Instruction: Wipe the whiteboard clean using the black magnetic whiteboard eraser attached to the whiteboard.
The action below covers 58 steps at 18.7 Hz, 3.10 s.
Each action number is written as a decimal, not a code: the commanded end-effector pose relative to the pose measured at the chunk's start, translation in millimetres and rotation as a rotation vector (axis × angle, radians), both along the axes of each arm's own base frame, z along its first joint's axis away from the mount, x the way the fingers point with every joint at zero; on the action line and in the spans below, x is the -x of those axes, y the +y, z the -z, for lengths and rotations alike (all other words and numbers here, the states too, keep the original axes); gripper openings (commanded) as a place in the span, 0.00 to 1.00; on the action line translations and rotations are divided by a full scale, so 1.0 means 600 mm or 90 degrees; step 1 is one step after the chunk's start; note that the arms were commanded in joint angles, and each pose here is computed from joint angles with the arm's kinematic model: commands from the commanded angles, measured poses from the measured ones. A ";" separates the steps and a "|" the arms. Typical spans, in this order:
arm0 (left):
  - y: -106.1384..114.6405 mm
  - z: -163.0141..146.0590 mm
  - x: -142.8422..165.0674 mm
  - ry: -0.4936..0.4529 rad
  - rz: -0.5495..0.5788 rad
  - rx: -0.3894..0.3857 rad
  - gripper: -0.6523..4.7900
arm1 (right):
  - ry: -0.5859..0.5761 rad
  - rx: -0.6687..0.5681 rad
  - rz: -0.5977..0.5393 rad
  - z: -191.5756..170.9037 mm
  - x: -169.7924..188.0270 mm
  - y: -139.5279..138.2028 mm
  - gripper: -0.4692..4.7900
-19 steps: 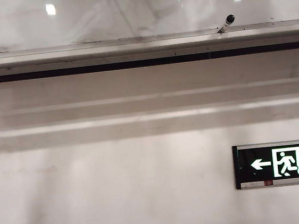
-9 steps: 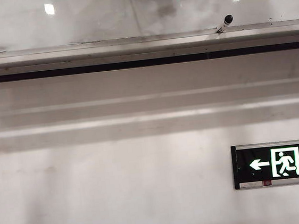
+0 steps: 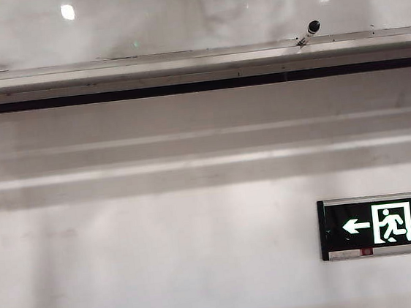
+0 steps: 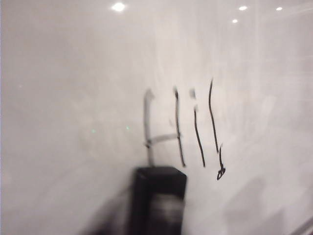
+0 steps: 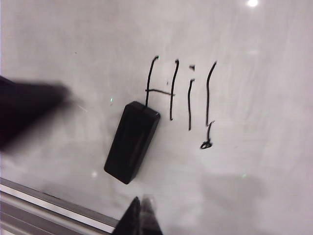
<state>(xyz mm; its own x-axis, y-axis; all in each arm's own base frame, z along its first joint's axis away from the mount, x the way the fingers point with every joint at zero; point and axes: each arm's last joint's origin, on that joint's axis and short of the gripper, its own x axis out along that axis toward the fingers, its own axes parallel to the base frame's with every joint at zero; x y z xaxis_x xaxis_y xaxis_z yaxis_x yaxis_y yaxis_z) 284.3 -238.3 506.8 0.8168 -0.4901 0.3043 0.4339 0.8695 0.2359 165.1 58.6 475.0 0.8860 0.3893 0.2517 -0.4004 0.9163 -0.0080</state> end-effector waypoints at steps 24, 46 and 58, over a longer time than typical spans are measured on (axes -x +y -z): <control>0.189 -0.070 0.229 0.183 0.060 -0.122 0.11 | -0.041 -0.238 0.145 0.076 -0.300 0.256 0.89; 0.188 -0.072 0.230 0.174 0.072 -0.117 0.11 | -0.055 -0.051 0.243 0.030 -0.337 0.248 0.30; 0.188 -0.075 0.230 0.164 0.072 -0.109 0.11 | 0.011 0.105 0.357 -0.123 -0.318 0.064 0.19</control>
<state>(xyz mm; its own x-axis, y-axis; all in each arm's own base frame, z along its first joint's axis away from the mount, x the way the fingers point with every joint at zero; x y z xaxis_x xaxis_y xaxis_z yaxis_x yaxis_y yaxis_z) 147.9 -126.3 548.2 0.7961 -0.6042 -0.0348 0.5924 0.7662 0.2488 354.2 105.7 551.0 0.9648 -0.0858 0.2488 0.1255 0.9809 -0.1483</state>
